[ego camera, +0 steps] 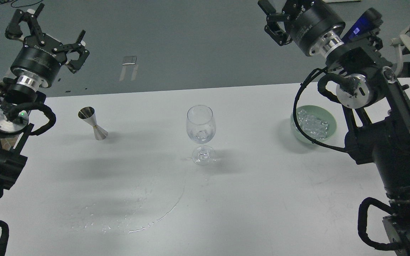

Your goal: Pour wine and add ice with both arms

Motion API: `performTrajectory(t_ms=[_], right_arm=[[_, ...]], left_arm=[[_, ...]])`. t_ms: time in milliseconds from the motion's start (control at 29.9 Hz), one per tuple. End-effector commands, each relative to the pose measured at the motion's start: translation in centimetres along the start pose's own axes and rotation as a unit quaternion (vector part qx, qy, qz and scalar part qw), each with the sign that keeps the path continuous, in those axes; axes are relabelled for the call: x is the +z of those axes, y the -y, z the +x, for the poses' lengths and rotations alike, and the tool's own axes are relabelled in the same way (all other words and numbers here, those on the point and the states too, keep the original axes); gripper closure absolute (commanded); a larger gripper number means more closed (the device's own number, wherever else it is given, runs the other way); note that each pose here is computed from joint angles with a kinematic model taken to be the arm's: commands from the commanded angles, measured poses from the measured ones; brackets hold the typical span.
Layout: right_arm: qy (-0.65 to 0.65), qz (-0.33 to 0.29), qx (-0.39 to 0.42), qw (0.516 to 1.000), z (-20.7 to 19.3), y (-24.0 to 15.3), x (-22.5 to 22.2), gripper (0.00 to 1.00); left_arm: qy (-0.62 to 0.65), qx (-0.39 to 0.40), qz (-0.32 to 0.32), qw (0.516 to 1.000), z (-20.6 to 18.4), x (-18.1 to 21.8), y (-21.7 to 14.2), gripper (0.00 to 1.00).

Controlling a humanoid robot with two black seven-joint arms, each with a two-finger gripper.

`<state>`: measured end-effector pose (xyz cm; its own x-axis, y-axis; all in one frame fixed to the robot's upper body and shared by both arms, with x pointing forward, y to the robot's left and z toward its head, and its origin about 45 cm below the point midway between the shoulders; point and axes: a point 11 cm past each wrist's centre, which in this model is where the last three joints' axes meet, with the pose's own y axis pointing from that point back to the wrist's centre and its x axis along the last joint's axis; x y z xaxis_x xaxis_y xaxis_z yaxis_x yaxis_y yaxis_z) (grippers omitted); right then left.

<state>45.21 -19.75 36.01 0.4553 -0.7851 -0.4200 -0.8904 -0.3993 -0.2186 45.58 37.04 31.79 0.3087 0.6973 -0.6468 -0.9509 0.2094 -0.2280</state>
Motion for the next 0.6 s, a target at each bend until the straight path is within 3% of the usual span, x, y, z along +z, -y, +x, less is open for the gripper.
performTrajectory(t_ms=[0,134,267,568], right_arm=[[0.104,0.006,0.026,0.994,2.8,-0.7,0.8,0.0],[0.155,0.023,0.063,0.986,6.0,-3.5,2.1,0.0],[0.169,0.029,0.069,0.983,7.2,-3.9,2.3,0.0],[0.219,0.02,0.054,0.974,9.1,0.5,2.8,0.0]], left_arm=[[-0.003,0.0,0.0,1.0,0.1,-0.3,-0.1,0.02],[-0.014,0.016,0.011,1.0,1.0,-2.1,-0.3,0.02],[-0.025,0.021,0.014,0.999,1.3,-3.2,-0.5,0.02],[-0.04,0.011,0.002,0.999,2.0,-3.1,-1.7,0.02]])
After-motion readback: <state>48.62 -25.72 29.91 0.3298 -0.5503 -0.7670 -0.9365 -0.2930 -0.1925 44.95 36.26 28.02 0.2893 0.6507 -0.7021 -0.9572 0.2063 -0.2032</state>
